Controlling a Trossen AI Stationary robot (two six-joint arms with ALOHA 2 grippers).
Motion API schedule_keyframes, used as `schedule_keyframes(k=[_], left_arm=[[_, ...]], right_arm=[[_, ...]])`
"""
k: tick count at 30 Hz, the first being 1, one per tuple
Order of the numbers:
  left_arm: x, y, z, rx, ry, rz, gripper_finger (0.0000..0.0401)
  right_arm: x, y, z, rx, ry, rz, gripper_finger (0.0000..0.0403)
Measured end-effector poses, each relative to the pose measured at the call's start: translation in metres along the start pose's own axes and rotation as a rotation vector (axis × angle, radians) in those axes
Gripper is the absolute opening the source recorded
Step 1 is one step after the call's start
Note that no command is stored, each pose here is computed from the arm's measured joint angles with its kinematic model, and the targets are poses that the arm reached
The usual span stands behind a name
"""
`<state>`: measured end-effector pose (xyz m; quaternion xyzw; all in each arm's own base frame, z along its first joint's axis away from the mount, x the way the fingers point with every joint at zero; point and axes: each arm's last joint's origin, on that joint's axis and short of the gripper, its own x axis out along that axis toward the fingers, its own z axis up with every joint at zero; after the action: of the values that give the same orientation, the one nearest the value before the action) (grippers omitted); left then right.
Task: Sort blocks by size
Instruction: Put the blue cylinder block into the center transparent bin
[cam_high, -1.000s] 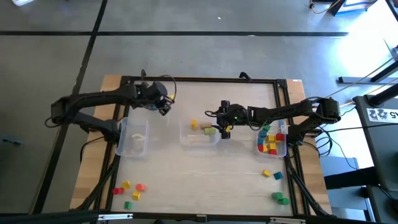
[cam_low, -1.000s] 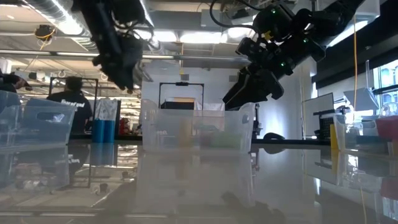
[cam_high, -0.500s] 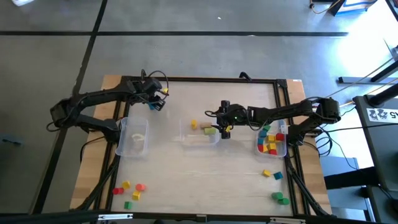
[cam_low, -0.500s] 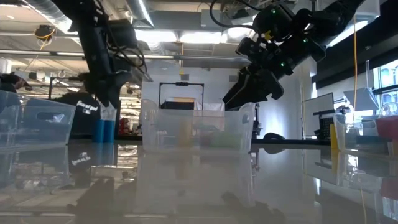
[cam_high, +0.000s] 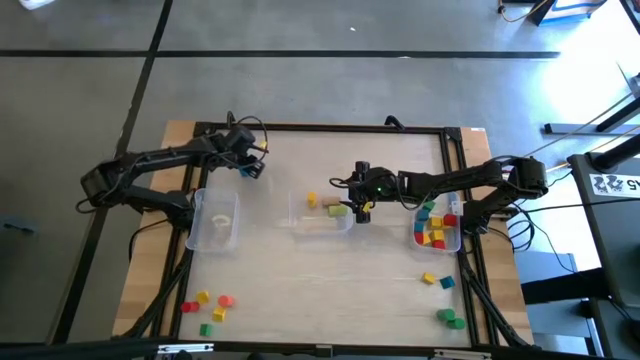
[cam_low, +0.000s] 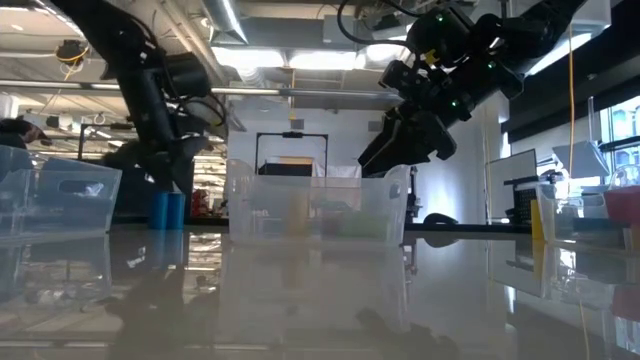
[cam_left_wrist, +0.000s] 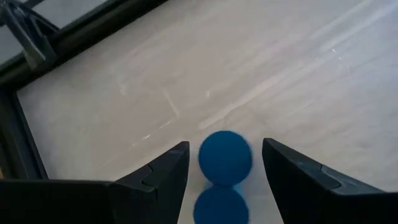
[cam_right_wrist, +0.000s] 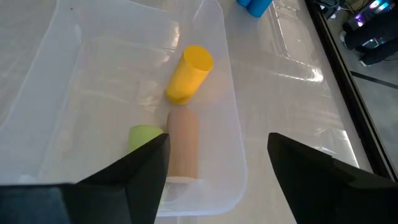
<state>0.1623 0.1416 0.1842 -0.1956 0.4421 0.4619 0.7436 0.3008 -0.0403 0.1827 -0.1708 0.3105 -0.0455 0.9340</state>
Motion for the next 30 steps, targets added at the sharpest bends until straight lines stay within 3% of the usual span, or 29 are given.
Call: schedule_keyframes(k=[9,20,26,30], left_arm=[[0.012,0.001,-0.015,-0.007,-0.003,-0.017,0.0189],[0.013,0.0,-0.012,0.01,-0.047,-0.027,0.0132],[0.013,-0.001,-0.011,0.019,-0.059,-0.031,0.0133],[0.011,-0.008,-0.007,0.014,-0.087,-0.142,0.0135]], right_arm=[[0.0,0.0,0.0,0.0,0.0,0.0,0.0276],[0.0,0.0,0.0,0.002,0.0,0.0,0.0276],[0.0,0.0,0.0,0.004,-0.001,0.002,0.0276],[0.0,0.0,0.0,0.004,-0.001,0.003,0.0276]])
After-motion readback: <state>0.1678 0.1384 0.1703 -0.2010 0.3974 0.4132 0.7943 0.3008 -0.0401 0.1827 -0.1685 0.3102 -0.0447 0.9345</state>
